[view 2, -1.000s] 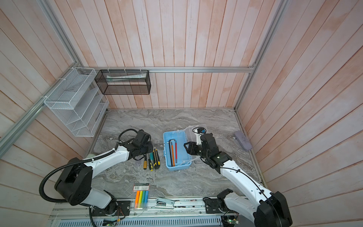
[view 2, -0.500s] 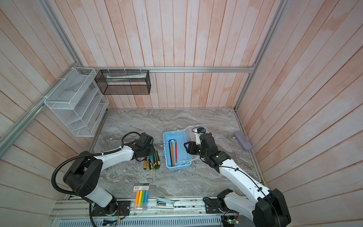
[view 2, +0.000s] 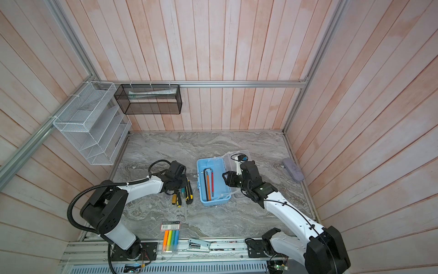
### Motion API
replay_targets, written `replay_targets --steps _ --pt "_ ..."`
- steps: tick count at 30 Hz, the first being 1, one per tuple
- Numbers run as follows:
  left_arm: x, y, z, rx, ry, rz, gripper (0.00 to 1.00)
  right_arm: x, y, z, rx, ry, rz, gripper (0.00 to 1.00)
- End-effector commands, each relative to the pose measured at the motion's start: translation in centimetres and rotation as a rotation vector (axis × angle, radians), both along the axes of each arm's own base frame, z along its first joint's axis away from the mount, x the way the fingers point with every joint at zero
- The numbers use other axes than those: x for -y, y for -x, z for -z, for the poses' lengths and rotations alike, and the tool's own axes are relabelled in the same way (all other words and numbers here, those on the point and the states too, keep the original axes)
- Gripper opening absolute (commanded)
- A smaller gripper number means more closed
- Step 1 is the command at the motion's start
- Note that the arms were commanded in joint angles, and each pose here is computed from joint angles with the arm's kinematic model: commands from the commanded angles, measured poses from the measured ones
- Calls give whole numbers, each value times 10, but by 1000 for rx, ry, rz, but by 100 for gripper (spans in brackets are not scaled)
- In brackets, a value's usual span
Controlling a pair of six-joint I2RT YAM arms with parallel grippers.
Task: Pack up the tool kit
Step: 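Grasp the teal-handled tool with the left gripper, then carry the teal tool with the left gripper into the blue box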
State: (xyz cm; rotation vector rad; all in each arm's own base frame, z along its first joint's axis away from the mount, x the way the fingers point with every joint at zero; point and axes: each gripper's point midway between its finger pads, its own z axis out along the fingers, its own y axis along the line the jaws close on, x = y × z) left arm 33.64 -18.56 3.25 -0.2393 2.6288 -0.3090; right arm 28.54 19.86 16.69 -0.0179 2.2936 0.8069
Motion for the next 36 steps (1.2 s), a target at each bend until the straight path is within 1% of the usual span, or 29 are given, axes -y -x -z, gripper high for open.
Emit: replay_targets --steps 1,3,6,9,11,14,16,20,25,29,32,36 --pt "-4 1 -4 -3 -4 -10 0 2 0 5 5 18 2 52" --pt "-1 -2 -18 20 15 -11 0 1 1 4 4 13 -1 52" --pt "5 -6 -52 80 75 -12 0 0 2 -1 5 -9 -7 52" --pt "16 -7 -92 151 173 -2 0 0 3 -7 10 -45 -10 52" --pt "27 -6 -119 192 263 10 0 0 3 -11 13 -67 -12 52" --pt "55 -3 -155 248 406 46 0 3 2 -20 23 -91 -1 52" --pt "78 0 -171 269 481 85 0 6 1 -28 38 -110 10 52" --pt "128 3 -194 275 617 164 0 15 0 -39 58 -120 37 52" --pt "179 -3 -198 242 693 217 0 27 1 -47 73 -129 67 52" --pt "209 -10 -188 211 710 233 0 32 2 -50 78 -126 76 51" --pt "224 -13 -170 166 722 231 0 35 1 -50 77 -126 81 51" --pt "232 -16 -148 126 717 198 0 38 0 -51 80 -124 87 51"
